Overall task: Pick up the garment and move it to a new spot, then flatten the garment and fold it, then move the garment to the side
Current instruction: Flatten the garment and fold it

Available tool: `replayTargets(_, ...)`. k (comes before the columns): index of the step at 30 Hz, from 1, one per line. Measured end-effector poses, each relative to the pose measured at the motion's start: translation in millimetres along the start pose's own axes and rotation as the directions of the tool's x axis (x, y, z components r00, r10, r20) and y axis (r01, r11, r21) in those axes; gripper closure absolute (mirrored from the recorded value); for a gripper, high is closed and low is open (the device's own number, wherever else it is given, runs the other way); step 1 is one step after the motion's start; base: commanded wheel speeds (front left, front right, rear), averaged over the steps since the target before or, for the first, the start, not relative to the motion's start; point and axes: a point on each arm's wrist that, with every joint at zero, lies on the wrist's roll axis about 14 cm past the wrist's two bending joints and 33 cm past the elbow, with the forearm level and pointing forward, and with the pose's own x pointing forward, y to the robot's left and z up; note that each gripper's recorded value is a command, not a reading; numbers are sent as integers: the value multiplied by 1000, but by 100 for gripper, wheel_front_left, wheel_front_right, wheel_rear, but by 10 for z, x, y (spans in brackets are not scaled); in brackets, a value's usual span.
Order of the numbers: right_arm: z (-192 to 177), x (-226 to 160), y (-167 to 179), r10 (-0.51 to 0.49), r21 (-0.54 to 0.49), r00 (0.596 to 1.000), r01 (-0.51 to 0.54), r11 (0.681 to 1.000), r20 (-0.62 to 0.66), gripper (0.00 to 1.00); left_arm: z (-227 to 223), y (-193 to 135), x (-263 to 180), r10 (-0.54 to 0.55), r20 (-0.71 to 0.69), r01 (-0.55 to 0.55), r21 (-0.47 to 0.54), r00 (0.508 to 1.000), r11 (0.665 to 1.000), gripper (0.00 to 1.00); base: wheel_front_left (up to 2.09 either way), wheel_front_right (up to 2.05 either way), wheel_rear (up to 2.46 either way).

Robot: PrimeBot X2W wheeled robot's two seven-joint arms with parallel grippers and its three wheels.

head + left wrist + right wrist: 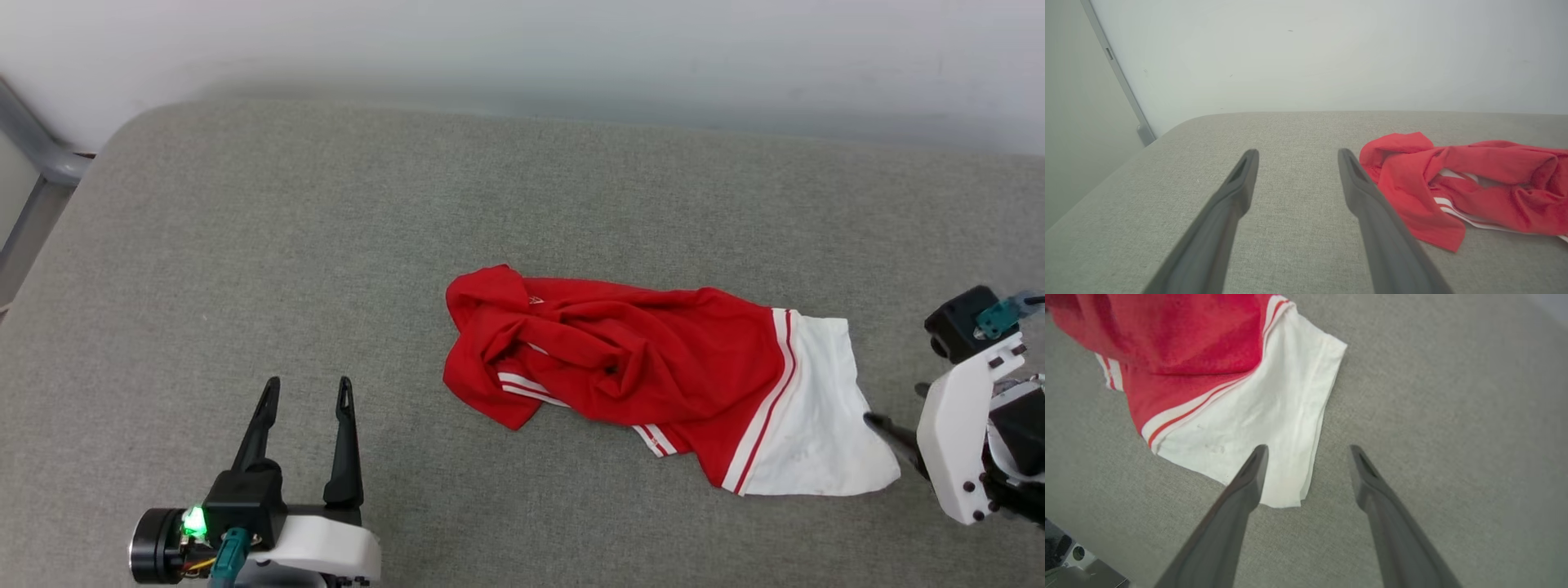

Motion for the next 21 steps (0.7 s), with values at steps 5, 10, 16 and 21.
replayTargets(5, -364, 242, 68, 48, 19, 985, -45, 999, -166, 0, -40, -2, 75, 5, -10, -5, -1, 1000, 1000, 0, 0, 0, 0)
replayTargets(10, -690, 486, 155, 83, 33, 958, -76, 997, -275, 0, -104, 43, 123, 26, -28, -25, 6, 999, 1000, 0, 0, 0, 0)
replayTargets(16, -811, 608, 215, 113, 23, 946, -111, 994, -303, 0, -151, 87, 138, 41, -42, -40, 14, 998, 999, 0, 0, 0, 0)
replayTargets(21, -588, 612, 155, 111, 66, 978, -101, 993, -175, 100, -143, 64, 154, 36, -38, -35, 9, 999, 999, 0, 0, 0, 0)
